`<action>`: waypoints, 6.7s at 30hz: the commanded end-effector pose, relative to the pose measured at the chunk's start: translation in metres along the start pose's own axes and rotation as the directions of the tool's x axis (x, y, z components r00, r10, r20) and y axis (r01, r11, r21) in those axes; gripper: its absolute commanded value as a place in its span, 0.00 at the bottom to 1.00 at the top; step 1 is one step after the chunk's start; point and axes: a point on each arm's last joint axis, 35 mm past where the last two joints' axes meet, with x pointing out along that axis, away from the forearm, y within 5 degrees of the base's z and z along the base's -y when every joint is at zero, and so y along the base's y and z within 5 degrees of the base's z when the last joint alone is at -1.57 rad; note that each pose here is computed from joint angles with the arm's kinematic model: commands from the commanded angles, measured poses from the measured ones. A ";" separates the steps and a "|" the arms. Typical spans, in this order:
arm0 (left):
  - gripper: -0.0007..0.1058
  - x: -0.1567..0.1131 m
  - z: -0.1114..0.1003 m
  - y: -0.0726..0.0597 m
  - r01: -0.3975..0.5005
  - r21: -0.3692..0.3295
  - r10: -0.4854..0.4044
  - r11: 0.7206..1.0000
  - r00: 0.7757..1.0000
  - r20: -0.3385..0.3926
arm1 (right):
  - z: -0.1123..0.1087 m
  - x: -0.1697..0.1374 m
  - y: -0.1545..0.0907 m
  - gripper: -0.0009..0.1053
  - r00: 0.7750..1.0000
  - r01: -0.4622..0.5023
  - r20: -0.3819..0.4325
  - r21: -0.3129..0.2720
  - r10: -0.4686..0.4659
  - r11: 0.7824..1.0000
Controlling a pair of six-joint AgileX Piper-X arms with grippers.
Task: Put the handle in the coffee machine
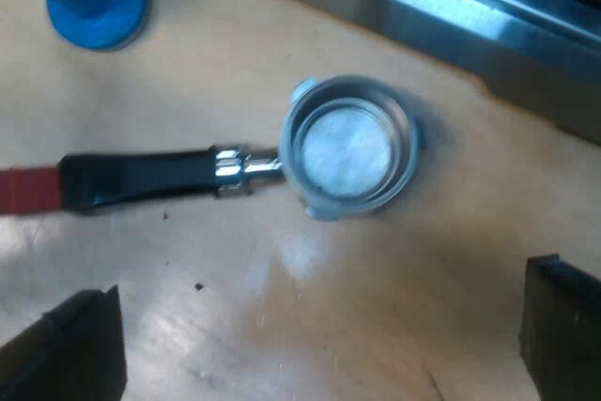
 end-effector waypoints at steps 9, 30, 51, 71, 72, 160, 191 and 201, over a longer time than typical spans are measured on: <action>0.72 0.011 -0.004 0.006 -0.080 0.054 0.079 0.995 0.997 0.027 | 0.008 0.009 -0.013 0.82 0.999 -0.039 -0.010 0.020 0.039 0.999; 0.72 0.007 -0.004 0.019 -0.003 0.011 0.002 1.000 0.999 0.052 | 0.014 0.024 -0.009 0.82 0.999 -0.038 -0.003 -0.076 0.038 0.996; 0.72 0.007 -0.003 0.019 -0.001 0.012 0.001 1.000 0.998 0.057 | 0.015 0.056 -0.001 0.82 0.997 -0.052 -0.059 -0.132 0.044 0.990; 0.72 0.007 -0.003 0.019 -0.001 0.006 0.001 1.000 0.998 0.059 | 0.018 0.081 -0.019 0.82 0.991 -0.091 -0.106 -0.065 0.084 0.994; 0.72 0.007 -0.003 0.019 -0.001 0.006 0.001 1.000 0.998 0.059 | 0.018 0.082 -0.020 0.82 0.990 -0.097 -0.107 -0.061 0.090 0.993; 0.72 0.007 -0.002 0.020 -0.002 0.008 0.001 1.000 0.998 0.066 | 0.010 0.136 -0.025 0.01 0.963 -0.164 -0.215 0.003 0.160 0.987; 0.72 0.020 -0.016 0.018 0.172 0.066 -0.163 0.983 0.980 -0.117 | -0.003 0.046 -0.039 0.01 0.959 -0.115 -0.237 0.172 0.155 0.978; 0.72 0.045 -0.016 0.027 0.235 0.095 -0.208 0.967 0.950 -0.235 | -0.004 0.025 -0.042 0.01 0.970 -0.123 -0.181 0.208 0.162 0.970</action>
